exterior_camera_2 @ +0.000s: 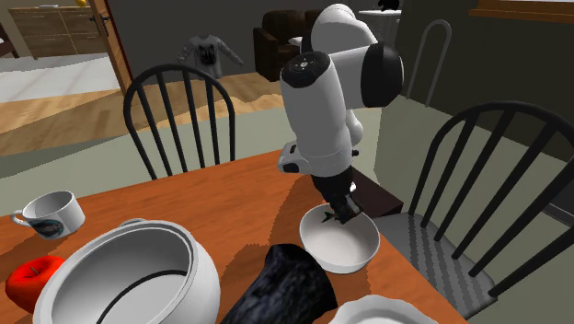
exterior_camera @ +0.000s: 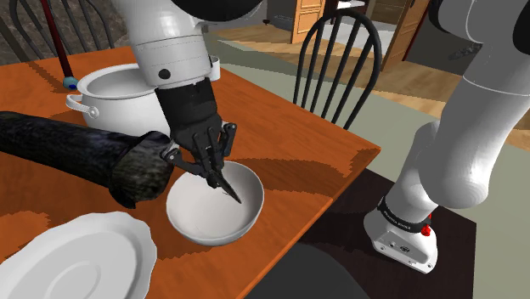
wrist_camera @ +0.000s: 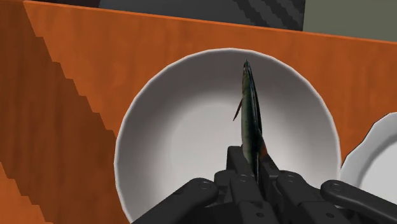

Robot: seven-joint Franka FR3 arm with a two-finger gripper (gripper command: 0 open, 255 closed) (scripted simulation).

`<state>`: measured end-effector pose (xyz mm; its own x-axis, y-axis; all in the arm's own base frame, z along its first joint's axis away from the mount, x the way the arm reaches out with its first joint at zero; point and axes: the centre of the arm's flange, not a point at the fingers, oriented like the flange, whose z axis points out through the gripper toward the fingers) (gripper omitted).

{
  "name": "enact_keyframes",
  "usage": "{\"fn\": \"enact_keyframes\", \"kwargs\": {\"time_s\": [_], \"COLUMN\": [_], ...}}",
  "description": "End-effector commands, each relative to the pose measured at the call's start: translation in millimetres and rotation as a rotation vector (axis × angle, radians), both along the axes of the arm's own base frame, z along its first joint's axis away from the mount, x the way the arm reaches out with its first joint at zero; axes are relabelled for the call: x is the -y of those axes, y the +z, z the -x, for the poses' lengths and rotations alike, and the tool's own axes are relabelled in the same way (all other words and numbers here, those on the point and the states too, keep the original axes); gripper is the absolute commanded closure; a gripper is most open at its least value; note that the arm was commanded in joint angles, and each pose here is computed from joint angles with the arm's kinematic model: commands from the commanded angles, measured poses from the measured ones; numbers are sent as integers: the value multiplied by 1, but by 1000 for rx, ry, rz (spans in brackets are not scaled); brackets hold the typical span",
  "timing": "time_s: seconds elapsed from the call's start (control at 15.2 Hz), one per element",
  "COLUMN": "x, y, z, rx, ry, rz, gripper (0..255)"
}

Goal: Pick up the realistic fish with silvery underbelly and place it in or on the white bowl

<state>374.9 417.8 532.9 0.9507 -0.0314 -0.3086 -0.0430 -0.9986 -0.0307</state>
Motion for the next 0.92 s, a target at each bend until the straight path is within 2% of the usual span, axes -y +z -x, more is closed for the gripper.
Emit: {"fn": "enact_keyframes", "kwargs": {"time_s": [0.0, 0.26, 0.79, 0.86], "x": [0, 0, 0, 0], "y": [-11, -35, -35, -35], "z": [0, 0, 0, 0], "rx": [0, 0, 0, 0], "ry": [0, 0, 0, 0], "rz": [0, 0, 0, 0], "gripper": [255, 255, 255, 0]}}
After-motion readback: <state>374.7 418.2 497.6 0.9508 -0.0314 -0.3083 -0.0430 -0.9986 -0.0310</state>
